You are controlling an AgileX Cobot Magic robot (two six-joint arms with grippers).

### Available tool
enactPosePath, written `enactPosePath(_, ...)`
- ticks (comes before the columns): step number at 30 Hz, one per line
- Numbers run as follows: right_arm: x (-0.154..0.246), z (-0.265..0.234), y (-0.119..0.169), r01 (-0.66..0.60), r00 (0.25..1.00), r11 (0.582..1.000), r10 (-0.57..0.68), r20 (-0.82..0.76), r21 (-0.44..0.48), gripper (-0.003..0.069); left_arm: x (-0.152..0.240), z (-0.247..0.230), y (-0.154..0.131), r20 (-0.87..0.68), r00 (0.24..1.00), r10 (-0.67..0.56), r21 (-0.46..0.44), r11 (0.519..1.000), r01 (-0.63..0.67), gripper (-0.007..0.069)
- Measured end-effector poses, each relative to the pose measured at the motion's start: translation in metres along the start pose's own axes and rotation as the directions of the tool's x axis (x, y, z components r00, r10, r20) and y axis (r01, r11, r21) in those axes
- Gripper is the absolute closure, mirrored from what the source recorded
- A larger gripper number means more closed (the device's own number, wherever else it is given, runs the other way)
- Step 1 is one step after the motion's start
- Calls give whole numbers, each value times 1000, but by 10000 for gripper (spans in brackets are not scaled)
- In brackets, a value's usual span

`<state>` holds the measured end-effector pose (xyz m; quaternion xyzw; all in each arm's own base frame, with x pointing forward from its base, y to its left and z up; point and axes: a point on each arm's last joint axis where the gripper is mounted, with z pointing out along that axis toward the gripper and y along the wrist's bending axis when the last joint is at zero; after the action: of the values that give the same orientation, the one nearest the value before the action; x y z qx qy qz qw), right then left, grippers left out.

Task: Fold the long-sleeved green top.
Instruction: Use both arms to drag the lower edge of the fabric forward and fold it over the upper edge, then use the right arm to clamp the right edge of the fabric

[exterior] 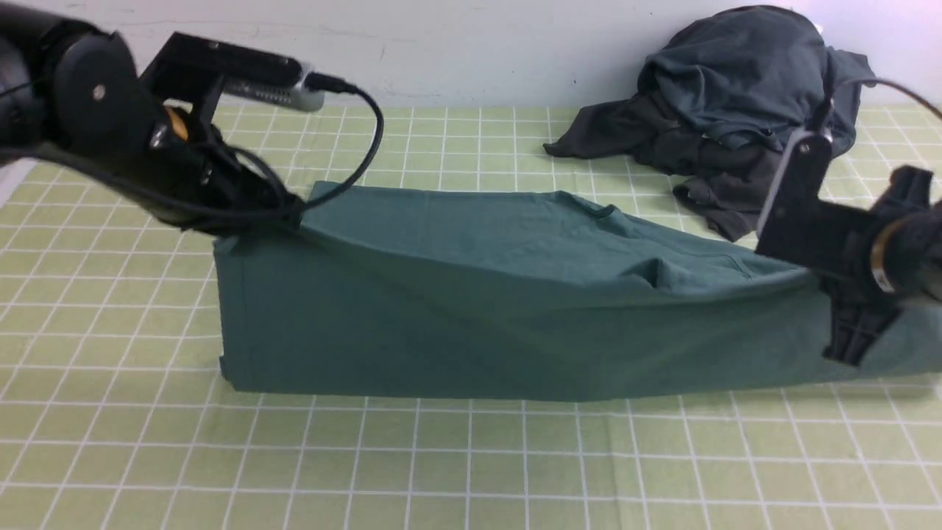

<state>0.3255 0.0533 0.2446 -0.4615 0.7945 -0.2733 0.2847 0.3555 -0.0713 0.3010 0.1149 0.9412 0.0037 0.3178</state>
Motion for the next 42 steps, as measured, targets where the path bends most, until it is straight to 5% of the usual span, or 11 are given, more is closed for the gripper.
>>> enactPosePath(8, -21, 77, -35, -186, 982, 982, 186, -20, 22, 664, -58, 80, 18, 80, 996, -30, -28, 999, 32, 626)
enactPosePath(21, -45, 157, -38, -300, 953, 954, 301, -38, 19, 634, -85, 190, 21, 135, 991, -14, -45, 999, 20, 578)
enactPosePath(25, -49, 157, -45, -443, 896, 896, 444, -34, 32, 543, -83, 206, 28, 132, 990, -57, -53, 996, 65, 417)
enactPosePath(28, -49, 152, -57, -582, 807, 809, 587, -64, 79, 483, -85, 202, 36, 128, 984, -125, -55, 990, 132, 309)
enactPosePath(29, -49, 148, -63, -630, 765, 769, 639, -82, 107, 470, -86, 198, 39, 123, 981, -151, -58, 986, 159, 285)
enactPosePath(30, -48, 141, -71, -717, 673, 682, 732, -111, 145, 454, -90, 182, 44, 98, 975, -197, -66, 977, 204, 253)
enactPosePath(32, -49, 131, -78, -767, 605, 624, 781, -155, 152, 462, -95, 160, 48, 71, 973, -219, -78, 971, 224, 247)
enactPosePath(34, -51, 125, -79, -753, 622, 648, 757, -198, 112, 482, -100, 144, 49, 62, 974, -216, -83, 972, 221, 253)
enactPosePath(37, -68, 118, -54, -676, 733, 709, 616, -288, -202, 598, -107, 103, 45, 27, 988, -152, -88, 984, 154, 317)
enactPosePath(40, -83, 120, -34, -583, 811, 695, 525, -256, -421, 647, -109, 93, 39, 15, 991, -132, -79, 988, 133, 376)
enactPosePath(42, -98, 129, -16, -514, 842, 649, 507, -185, -561, 666, -110, 91, 30, 10, 993, -118, -58, 991, 119, 456)
